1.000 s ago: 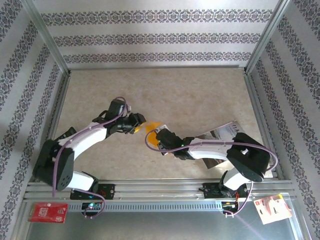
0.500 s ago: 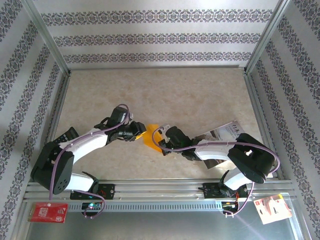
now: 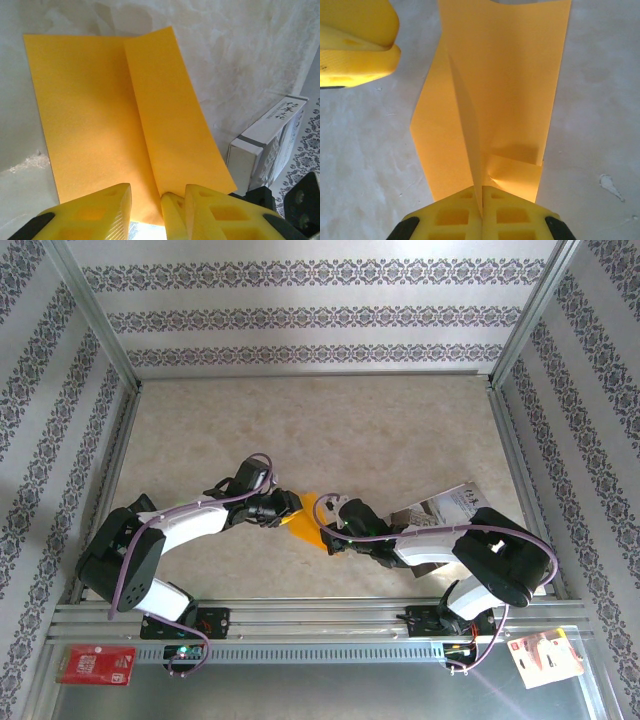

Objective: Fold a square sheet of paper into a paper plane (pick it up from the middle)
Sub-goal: Fourth fold the wing at the center of the table.

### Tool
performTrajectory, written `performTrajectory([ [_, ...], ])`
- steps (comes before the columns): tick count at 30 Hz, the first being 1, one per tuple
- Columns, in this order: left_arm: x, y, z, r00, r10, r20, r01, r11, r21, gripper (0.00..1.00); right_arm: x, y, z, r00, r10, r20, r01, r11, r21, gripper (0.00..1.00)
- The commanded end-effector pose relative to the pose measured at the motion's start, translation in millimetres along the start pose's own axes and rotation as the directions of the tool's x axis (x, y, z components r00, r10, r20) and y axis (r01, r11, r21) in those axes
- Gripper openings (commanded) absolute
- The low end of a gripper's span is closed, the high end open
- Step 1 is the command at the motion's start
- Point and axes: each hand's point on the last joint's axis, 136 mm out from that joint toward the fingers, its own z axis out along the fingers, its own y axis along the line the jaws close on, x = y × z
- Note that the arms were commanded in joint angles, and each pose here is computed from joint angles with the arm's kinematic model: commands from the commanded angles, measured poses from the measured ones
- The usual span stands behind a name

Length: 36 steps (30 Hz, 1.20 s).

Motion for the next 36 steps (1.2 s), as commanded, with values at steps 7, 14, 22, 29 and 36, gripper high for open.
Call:
performTrajectory([
  [7,-2.9,-6.9,7.6,1.000,0.016,0.005,-0.016,1.000,0.019,0.32,-4.1,-4.4,-2.8,0.992,0.124,0.031,-0.123,0.992,-0.041,0.04],
  [14,-2.1,-5.1,10.2,1.000,0.031,-0.008,-0.031,1.000,0.002,0.32,-1.7,-8.9,1.1,0.979,0.202,-0.008,-0.202,0.976,-0.084,0.04],
  [22,-1.9,-5.2,14.1,0.999,0.033,-0.021,-0.033,0.999,0.003,0.32,3.0,-14.7,4.8,0.966,0.255,-0.040,-0.258,0.961,-0.101,0.04],
  [29,0.3,-2.7,20.9,0.997,0.055,-0.050,-0.056,0.998,-0.015,0.32,4.2,-17.2,7.3,0.954,0.294,-0.060,-0.299,0.946,-0.122,0.05],
  [36,0.5,-10.0,27.2,0.993,0.091,-0.072,-0.091,0.996,-0.002,0.32,3.9,-21.2,7.3,0.945,0.322,-0.066,-0.328,0.936,-0.130,0.05],
])
